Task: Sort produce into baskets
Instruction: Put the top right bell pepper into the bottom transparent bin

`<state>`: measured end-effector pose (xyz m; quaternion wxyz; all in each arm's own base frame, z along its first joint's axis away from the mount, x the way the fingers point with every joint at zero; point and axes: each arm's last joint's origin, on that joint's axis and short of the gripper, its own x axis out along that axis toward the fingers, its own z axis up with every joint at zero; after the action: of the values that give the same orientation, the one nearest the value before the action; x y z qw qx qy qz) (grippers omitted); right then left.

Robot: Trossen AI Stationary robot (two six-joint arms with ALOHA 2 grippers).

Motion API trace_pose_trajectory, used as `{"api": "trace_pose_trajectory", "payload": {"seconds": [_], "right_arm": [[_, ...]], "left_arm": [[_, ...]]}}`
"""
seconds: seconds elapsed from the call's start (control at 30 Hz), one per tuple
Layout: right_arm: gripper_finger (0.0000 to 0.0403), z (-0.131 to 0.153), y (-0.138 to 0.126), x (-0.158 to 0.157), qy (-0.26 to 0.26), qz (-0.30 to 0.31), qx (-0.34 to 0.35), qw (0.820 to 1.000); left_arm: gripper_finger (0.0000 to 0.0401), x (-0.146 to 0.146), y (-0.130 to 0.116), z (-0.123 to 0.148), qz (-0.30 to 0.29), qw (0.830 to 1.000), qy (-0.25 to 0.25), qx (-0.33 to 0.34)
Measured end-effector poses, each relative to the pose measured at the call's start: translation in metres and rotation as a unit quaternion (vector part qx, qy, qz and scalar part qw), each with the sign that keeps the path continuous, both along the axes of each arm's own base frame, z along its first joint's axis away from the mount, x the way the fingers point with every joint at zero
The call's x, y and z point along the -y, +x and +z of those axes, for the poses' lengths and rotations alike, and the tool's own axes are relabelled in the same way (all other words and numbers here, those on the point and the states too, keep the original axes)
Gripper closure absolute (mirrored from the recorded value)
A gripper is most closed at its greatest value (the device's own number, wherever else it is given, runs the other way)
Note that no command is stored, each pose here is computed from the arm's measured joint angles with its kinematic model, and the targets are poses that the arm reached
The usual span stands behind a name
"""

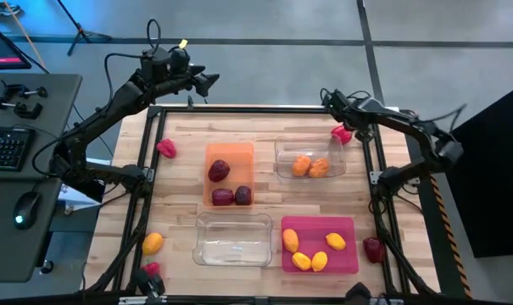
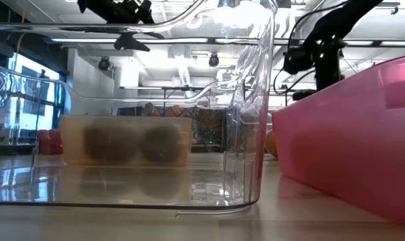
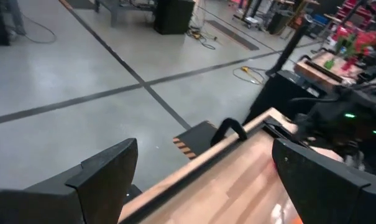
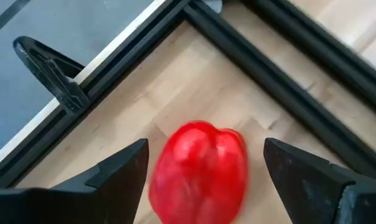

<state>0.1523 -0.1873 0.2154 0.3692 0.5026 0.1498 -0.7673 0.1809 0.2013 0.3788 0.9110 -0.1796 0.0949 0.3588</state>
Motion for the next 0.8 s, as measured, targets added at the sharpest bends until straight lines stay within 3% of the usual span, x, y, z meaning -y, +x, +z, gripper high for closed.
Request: {"api": "trace_pose_trajectory", "payload": {"seconds": [0.17, 0.47, 0.8], "right_arm": [[0.0094, -0.023, 0.012, 0.007, 0.033, -0.013, -0.002, 0.999], [0.0093, -0.051, 0.023, 0.016, 0.038, -0.036, -0.037, 0.998], [0.0093, -0.06, 0.024, 0.017, 0.064, -0.036, -0.032, 0.997]], "left_arm": [[0.0041, 0.001, -0.001, -0.004, -0.007, 1.0, -0.008, -0.018], [0.0041, 0.001, -0.001, -0.005, -0.017, 0.998, 0.02, -0.052], [0.0041, 0.002, -0.002, -0.008, -0.02, 0.997, 0.009, -0.068]]}}
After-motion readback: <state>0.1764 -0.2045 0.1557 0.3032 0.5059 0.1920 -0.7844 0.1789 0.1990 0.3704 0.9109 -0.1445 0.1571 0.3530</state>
